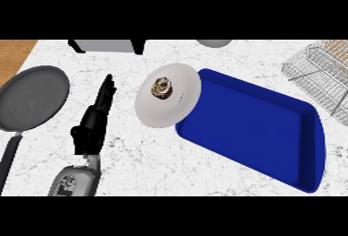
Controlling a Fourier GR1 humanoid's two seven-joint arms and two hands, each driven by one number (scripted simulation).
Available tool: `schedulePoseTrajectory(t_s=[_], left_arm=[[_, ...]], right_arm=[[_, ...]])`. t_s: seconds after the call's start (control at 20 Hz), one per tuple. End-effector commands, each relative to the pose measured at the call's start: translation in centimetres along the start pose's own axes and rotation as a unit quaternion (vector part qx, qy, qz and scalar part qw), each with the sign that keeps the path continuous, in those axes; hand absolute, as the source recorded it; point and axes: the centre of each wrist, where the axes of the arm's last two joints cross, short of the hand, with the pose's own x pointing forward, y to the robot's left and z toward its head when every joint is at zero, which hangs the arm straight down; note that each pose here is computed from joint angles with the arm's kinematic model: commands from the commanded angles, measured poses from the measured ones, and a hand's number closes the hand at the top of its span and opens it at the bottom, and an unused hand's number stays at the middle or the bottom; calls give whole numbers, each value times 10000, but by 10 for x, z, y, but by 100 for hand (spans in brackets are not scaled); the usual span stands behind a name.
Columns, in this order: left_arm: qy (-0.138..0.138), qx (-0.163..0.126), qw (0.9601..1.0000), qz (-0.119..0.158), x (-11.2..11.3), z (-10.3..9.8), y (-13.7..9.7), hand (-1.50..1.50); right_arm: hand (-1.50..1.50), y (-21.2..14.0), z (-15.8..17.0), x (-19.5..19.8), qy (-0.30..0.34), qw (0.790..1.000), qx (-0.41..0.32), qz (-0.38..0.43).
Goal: Pick the squash from the tray and place it in the tiered basket
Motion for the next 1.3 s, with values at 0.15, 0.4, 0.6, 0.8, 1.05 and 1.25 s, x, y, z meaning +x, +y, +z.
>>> schedulePoseTrajectory(t_s=[0.15, 0.4, 0.6, 0.8, 1.05, 1.25], left_arm=[[-13, -32, 10000, 26, 7, 1, 1, 0], [35, -33, 10000, 32, -1, 4, 10, 0], [38, 24, 10000, -25, -8, 6, 12, 0], [-119, 1, 9999, -87, 9, 2, 5, 0], [46, 49, 10000, -50, 5, -1, 5, 0], [112, 184, 9998, -49, 7, 1, 1, 0]], right_arm=[[150, 28, -44, -31, 511, 9982, -133, 302], [150, 30, -50, -35, 690, 9973, 118, 219], [-150, 48, -58, -49, 1214, 9860, 332, -1097], [-150, 54, -69, -60, 1055, 9807, 261, -1625], [-150, 14, -73, -61, 1165, 9493, -540, -2869], [-150, 34, -74, -75, 1596, 9332, -829, -3112]])
